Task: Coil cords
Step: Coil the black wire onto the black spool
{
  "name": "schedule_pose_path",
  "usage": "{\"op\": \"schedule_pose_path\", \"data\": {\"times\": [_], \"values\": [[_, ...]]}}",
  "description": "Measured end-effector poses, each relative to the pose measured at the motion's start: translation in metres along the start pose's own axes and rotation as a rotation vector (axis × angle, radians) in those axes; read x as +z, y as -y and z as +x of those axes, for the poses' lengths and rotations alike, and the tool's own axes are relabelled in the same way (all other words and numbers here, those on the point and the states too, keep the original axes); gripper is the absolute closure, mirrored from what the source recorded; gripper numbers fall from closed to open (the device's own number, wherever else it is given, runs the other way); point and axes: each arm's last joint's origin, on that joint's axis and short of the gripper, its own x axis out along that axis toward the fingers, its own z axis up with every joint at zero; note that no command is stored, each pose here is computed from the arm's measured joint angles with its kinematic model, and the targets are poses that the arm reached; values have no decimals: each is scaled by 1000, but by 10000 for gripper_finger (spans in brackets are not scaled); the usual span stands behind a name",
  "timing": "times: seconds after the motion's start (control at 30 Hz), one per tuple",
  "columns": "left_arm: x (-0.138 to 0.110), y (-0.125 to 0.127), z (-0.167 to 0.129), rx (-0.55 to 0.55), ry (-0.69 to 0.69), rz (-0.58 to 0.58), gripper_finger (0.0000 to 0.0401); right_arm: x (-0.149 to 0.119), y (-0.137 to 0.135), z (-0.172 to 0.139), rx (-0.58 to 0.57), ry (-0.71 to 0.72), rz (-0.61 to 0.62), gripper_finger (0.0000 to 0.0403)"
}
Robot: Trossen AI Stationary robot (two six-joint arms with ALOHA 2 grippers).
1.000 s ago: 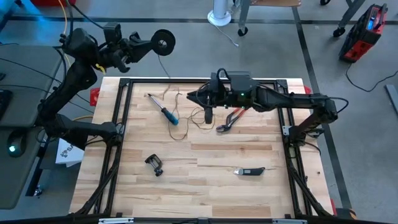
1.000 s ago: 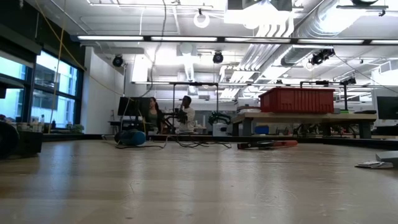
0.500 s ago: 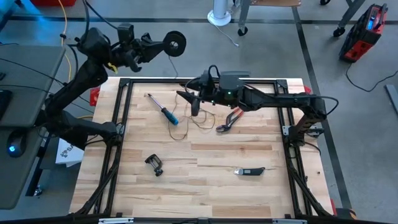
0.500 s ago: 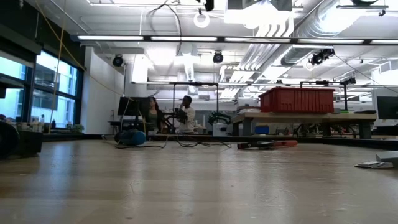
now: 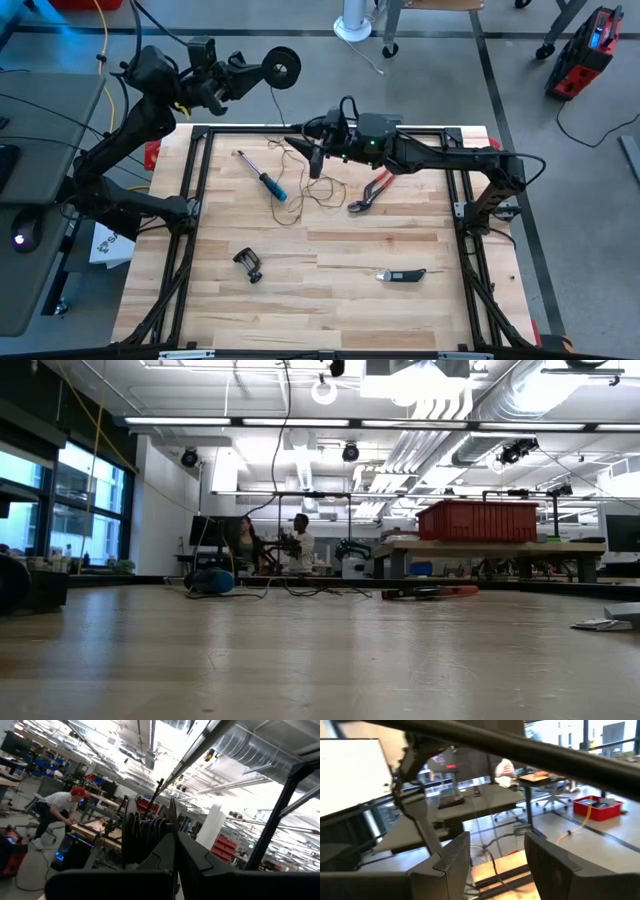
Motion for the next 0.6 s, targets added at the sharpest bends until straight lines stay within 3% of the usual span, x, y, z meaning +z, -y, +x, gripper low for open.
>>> {"op": "schedule_pose_path", "data": {"times": [0.37, 0.6], "values": [[1, 2, 1, -7, 22, -3, 401, 0, 1, 1, -3, 8, -71, 222], [-2, 7, 3, -19, 23, -11, 401, 1, 1, 1, 0, 18, -53, 222]]}}
